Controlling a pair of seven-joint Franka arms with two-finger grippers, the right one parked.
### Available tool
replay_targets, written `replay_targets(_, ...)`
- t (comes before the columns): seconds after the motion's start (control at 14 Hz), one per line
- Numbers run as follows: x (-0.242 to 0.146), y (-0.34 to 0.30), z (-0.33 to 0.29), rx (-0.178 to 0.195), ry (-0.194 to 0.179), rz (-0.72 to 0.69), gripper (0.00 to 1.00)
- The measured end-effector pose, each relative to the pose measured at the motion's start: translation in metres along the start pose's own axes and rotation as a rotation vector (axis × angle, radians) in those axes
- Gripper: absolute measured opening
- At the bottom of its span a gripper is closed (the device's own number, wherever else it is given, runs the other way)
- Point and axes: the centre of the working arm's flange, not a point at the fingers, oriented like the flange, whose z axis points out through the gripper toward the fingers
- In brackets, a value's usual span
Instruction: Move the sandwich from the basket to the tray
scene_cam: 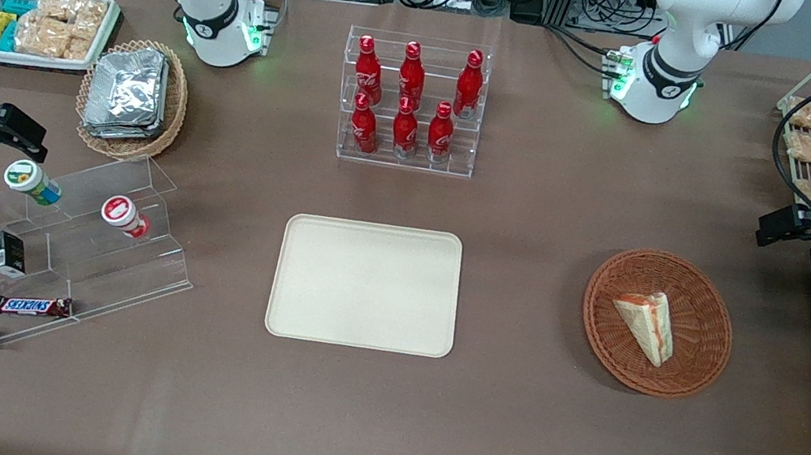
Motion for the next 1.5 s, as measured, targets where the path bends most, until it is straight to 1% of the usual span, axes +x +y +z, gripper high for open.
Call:
replay_targets(0.57, 0.000, -0.002, 0.001, 0.000, -0.001, 0.002, 1.00)
replay_targets(0.79, 0.001, -0.002, 0.006, -0.006, -0.013, -0.012, 1.00)
replay_targets(0.93, 0.003, 0.002, 0.013, -0.039, -0.032, -0.104, 1.00)
replay_targets(1.0, 0.005, 0.004, 0.020, -0.049, -0.048, -0.171, 1.00)
replay_targets(1.14, 0.014, 0.006, 0.042, -0.044, -0.085, -0.255, 1.00)
replay_targets(1.21, 0.022, 0.006, 0.057, -0.042, -0.098, -0.279, 1.00)
replay_targets(1.29, 0.031, 0.007, 0.075, -0.042, -0.098, -0.303, 1.00)
replay_targets(1.36, 0.039, 0.008, 0.094, -0.045, -0.091, -0.326, 1.00)
replay_targets(1.5, 0.048, 0.009, 0.136, -0.052, -0.066, -0.352, 1.00)
